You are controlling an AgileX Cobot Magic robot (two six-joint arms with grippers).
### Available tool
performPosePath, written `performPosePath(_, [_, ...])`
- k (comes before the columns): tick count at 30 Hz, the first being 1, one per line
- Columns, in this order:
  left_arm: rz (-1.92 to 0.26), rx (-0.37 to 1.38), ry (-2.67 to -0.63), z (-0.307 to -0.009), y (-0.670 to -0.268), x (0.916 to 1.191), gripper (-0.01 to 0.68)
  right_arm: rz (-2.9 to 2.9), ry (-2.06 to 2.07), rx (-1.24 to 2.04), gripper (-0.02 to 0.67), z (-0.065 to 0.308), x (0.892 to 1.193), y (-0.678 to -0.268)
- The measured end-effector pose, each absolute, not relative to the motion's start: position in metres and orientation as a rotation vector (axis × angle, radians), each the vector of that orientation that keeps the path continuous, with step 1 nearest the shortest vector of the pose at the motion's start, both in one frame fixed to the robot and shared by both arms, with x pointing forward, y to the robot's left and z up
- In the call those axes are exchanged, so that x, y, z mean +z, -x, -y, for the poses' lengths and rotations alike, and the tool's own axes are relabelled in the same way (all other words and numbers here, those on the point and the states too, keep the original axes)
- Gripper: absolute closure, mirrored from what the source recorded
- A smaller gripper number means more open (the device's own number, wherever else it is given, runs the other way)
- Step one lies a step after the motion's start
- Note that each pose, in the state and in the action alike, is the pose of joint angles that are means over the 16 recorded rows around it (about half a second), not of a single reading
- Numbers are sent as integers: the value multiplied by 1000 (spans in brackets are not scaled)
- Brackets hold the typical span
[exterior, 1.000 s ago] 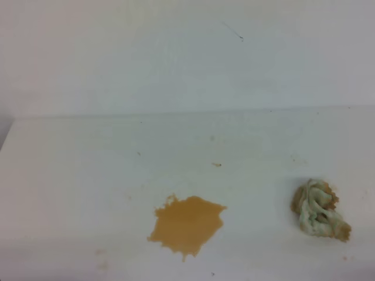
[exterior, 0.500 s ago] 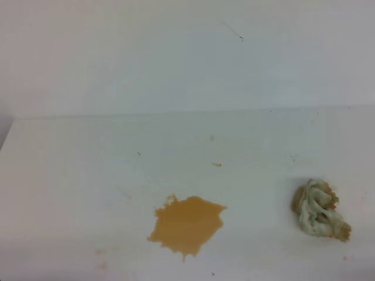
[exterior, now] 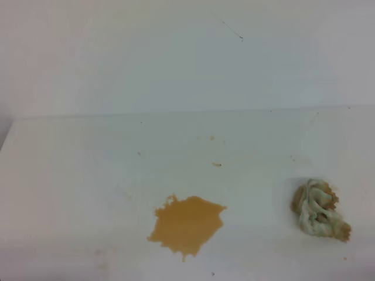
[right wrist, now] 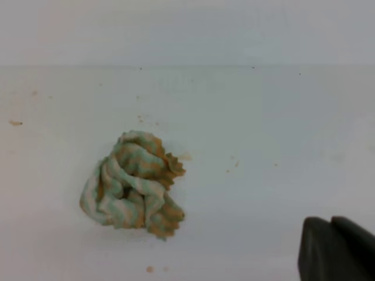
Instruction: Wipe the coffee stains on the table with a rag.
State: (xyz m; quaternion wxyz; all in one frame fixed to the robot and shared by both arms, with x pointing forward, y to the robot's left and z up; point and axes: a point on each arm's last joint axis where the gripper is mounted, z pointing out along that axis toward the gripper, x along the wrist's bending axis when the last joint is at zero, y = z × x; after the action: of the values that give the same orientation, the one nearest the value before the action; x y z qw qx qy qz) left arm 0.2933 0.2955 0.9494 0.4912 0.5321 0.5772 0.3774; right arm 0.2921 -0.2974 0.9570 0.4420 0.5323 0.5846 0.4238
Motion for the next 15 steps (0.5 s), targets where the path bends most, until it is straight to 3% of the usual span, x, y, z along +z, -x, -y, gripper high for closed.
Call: performPosePath(15, [-1404, 914, -1295, -295, -293, 950, 672, -1438, -1313, 1065, 652, 297, 958, -292])
